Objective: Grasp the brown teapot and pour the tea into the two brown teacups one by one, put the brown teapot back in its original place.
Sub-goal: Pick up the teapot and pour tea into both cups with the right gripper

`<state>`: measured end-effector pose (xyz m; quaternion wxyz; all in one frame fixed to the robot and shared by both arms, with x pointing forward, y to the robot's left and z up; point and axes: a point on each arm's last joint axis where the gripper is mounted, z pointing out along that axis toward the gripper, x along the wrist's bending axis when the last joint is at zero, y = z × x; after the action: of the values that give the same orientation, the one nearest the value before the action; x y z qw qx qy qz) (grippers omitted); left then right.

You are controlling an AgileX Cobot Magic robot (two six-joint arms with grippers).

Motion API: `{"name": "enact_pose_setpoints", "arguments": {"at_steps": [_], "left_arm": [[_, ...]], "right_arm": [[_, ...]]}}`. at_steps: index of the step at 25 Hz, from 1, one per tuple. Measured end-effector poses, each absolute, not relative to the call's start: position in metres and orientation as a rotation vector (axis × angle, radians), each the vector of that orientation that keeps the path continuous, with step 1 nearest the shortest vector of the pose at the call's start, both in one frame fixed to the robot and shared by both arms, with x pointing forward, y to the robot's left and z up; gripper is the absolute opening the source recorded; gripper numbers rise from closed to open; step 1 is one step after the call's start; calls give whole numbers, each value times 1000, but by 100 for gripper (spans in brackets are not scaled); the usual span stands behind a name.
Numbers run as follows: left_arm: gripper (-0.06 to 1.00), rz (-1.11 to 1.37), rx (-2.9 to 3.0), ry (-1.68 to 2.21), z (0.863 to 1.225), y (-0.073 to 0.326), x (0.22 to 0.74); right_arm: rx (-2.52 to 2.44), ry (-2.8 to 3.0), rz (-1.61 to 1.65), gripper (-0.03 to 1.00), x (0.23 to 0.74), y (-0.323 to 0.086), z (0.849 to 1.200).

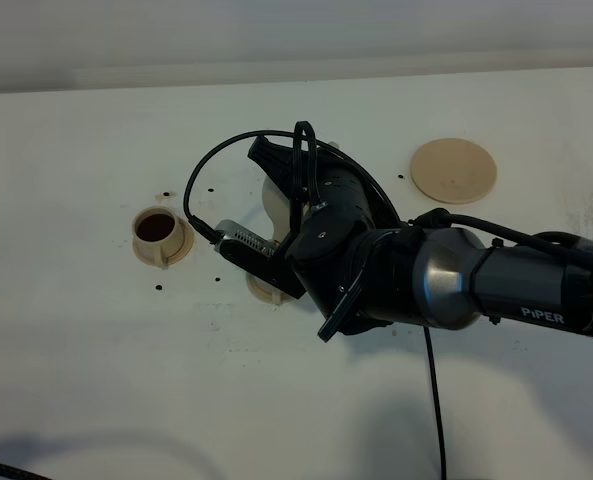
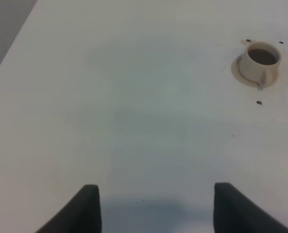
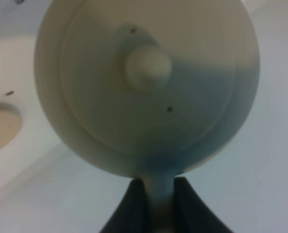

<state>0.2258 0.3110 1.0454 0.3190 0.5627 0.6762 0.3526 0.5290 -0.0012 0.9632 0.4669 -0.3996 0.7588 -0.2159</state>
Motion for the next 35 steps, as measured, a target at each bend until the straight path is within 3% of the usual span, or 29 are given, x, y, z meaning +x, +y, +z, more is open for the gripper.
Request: {"name": "enact_pose_setpoints", "arguments": {"at_steps": [19,35], "left_arm": [[48,927,1480,1778,1045,311,226],[48,927,1480,1778,1045,311,226]], "right_arm": [[-982,1858,-535,9,529,-1,964],[-696,2081,-444,9,524,-10,956]]}}
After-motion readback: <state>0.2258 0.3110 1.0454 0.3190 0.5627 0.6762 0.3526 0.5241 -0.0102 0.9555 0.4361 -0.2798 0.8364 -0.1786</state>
